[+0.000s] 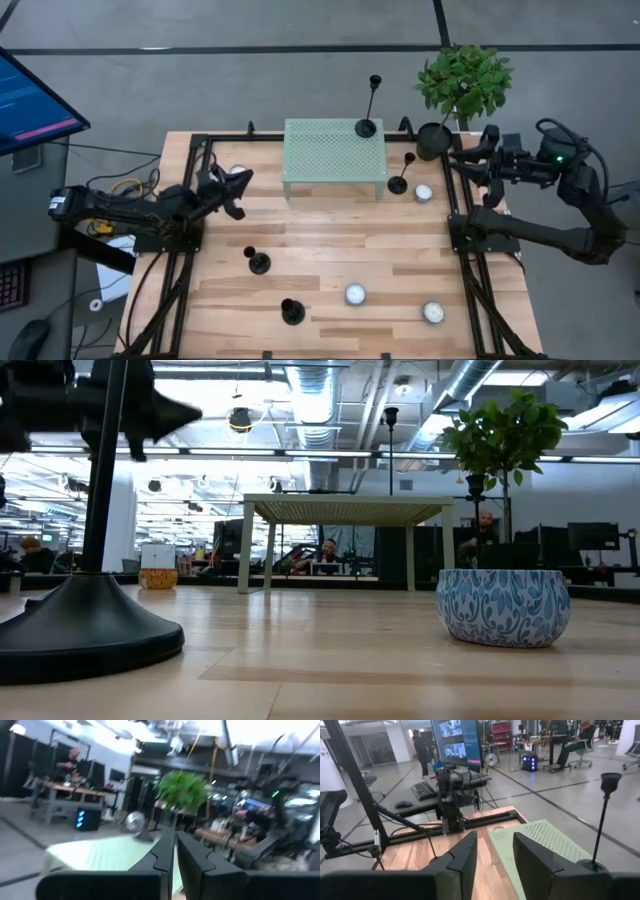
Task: Pick & Place candle stick holders
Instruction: Put the black candle holder on the shelf
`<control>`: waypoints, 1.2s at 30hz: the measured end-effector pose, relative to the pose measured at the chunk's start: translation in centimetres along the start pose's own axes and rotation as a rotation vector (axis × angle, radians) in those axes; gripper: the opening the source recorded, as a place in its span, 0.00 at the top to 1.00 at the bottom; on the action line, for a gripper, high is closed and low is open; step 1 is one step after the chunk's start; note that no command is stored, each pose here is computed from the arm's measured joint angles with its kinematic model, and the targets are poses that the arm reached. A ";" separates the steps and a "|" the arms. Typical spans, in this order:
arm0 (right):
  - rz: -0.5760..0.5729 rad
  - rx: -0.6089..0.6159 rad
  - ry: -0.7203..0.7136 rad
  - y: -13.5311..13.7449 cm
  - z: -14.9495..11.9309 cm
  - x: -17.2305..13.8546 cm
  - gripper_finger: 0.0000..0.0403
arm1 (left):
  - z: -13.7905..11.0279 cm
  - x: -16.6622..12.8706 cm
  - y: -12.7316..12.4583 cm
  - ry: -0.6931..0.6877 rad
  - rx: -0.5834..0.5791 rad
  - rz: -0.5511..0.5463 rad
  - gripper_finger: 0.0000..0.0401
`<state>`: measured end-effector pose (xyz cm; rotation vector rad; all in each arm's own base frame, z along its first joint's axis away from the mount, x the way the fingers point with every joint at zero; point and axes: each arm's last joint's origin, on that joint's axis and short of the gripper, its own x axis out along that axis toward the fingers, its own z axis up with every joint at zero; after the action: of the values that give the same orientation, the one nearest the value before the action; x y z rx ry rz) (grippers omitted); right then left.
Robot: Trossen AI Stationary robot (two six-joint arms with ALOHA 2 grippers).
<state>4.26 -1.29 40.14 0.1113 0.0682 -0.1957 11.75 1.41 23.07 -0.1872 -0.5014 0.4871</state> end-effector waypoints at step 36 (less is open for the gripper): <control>0.005 -0.018 -0.023 -0.1 -2.9 -0.3 0.81 | 6.5 12.1 -10.7 0.528 0.046 -0.480 0.77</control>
<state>3.75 -1.01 37.33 0.0907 0.0464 -0.1913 22.07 -1.63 36.78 -0.1373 -0.0081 -0.0291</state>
